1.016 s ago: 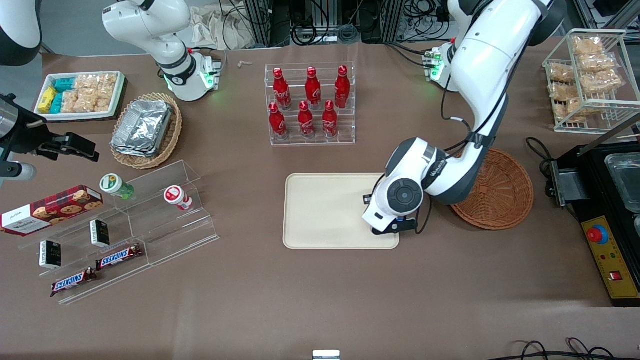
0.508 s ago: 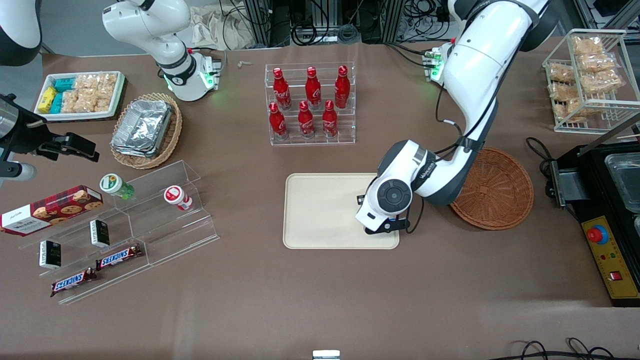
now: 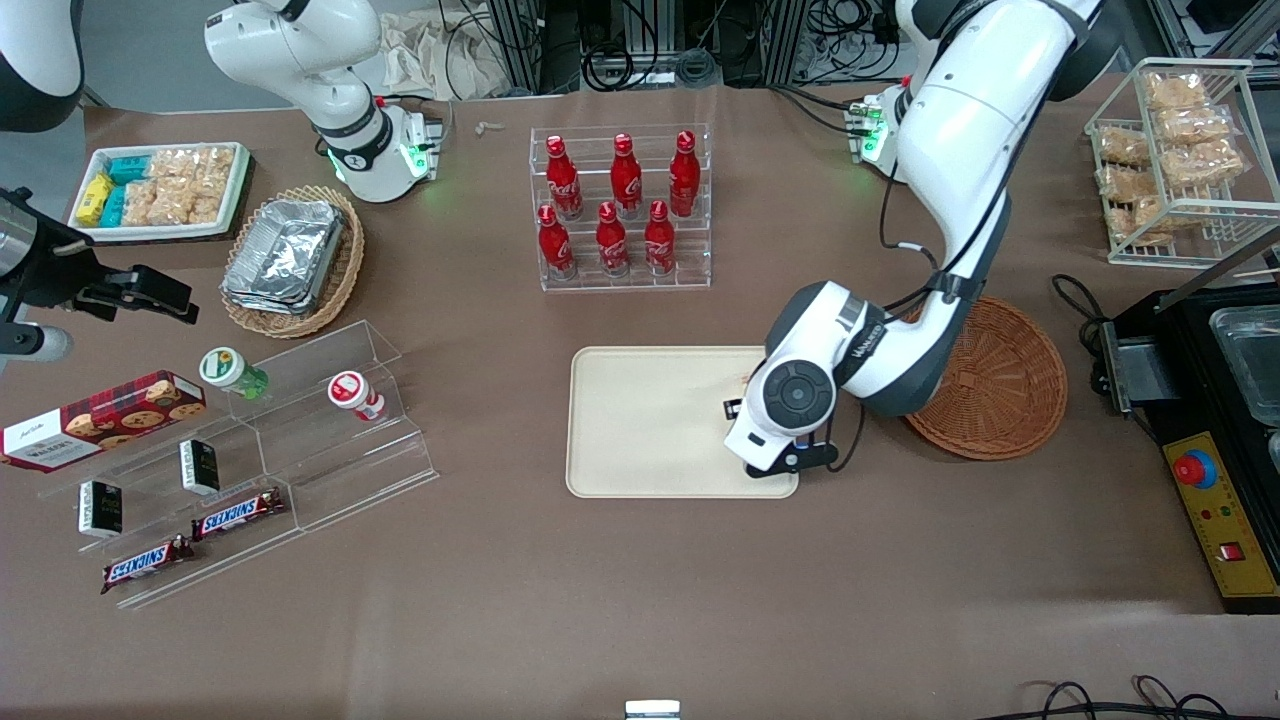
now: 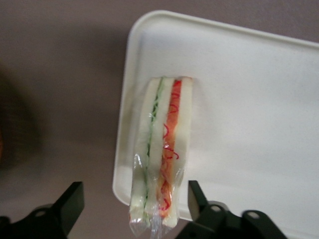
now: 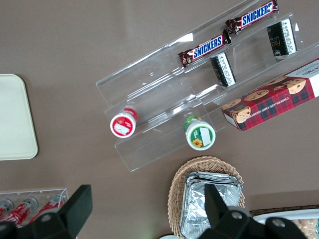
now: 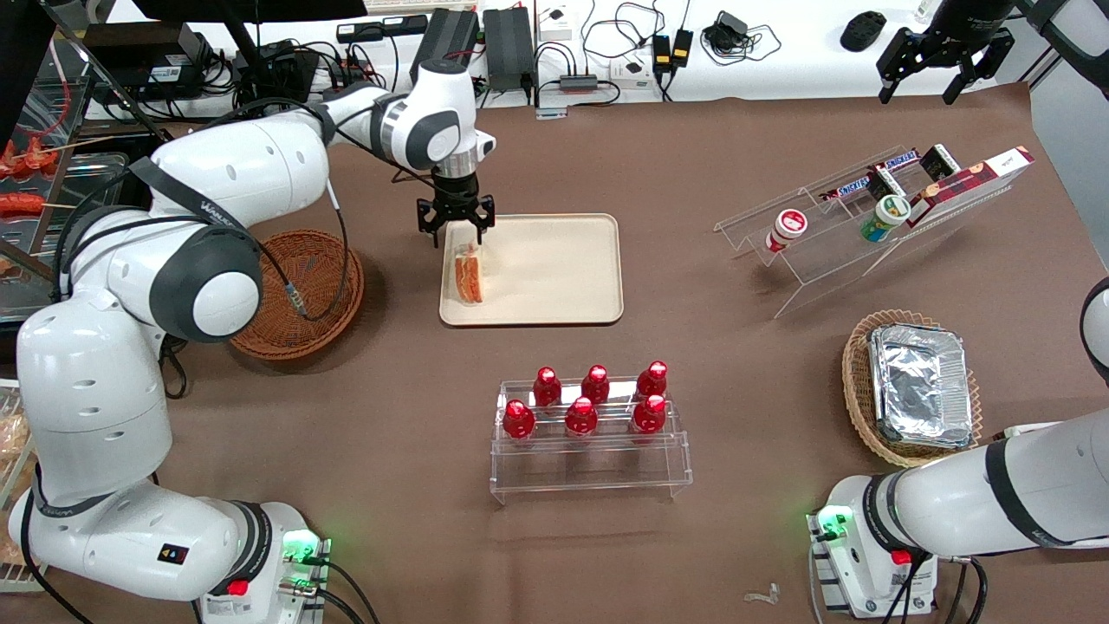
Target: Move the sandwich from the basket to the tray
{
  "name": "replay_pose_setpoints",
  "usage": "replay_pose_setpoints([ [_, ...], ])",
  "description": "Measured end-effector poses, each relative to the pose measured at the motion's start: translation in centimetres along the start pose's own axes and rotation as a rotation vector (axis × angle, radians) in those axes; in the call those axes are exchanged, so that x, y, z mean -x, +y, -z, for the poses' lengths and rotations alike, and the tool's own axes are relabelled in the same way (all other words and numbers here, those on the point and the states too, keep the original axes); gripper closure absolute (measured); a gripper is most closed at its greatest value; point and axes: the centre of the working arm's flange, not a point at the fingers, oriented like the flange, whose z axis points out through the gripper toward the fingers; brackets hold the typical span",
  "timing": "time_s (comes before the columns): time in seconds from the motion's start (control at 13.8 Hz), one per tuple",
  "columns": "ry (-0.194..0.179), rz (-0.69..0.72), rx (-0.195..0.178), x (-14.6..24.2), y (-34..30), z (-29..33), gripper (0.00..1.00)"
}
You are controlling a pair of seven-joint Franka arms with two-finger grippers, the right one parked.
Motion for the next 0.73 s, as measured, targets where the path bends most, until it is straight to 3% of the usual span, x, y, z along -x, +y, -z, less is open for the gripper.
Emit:
replay_pose_setpoints([
  [0.22,-0.013,0.059,-0.021,-1.1,-4.4,3.9,0.01],
  [0.36,-0.014,0.057,-0.055,-1.4,-8.6,7.7,0.01],
  [0.44,-0.006,0.037,-0.07,-1.2,-10.4,9.8,0.01],
  [0.73,0.047,0.049,-0.071,-1.7,-17.5,15.4,0.0],
])
